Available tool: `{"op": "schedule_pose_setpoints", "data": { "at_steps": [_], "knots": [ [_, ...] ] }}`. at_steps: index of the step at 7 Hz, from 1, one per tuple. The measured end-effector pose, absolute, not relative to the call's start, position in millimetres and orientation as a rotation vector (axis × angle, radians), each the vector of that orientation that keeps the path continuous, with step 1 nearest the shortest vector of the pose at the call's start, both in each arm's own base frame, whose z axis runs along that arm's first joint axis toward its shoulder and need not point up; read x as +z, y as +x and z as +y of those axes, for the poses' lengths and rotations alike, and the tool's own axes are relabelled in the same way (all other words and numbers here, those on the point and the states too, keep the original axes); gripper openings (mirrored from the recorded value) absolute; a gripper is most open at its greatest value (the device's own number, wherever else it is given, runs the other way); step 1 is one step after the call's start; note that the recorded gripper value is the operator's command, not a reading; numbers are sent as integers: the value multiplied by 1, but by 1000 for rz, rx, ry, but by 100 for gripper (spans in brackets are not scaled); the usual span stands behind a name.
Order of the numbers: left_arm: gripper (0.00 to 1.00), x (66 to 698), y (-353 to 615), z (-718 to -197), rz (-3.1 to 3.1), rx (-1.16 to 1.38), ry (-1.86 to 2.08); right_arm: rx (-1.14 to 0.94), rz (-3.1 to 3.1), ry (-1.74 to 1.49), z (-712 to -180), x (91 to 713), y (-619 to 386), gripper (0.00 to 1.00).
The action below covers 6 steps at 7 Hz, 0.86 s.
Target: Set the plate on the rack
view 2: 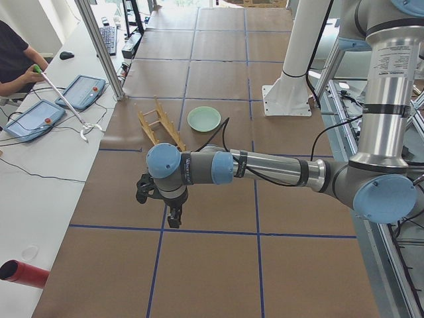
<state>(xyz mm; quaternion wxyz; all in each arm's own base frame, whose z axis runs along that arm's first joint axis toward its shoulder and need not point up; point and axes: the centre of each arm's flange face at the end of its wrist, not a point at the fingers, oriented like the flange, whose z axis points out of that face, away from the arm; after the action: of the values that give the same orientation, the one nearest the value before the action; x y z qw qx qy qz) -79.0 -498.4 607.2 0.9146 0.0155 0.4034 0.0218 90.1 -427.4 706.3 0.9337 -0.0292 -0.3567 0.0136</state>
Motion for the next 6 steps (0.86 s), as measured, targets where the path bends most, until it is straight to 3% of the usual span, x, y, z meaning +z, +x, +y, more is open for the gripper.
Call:
{"op": "schedule_pose_setpoints", "data": {
  "at_steps": [6],
  "knots": [
    [100,570,-78,-487,842,93,187,28,-730,-60,-427,706,90,100]
  ]
}}
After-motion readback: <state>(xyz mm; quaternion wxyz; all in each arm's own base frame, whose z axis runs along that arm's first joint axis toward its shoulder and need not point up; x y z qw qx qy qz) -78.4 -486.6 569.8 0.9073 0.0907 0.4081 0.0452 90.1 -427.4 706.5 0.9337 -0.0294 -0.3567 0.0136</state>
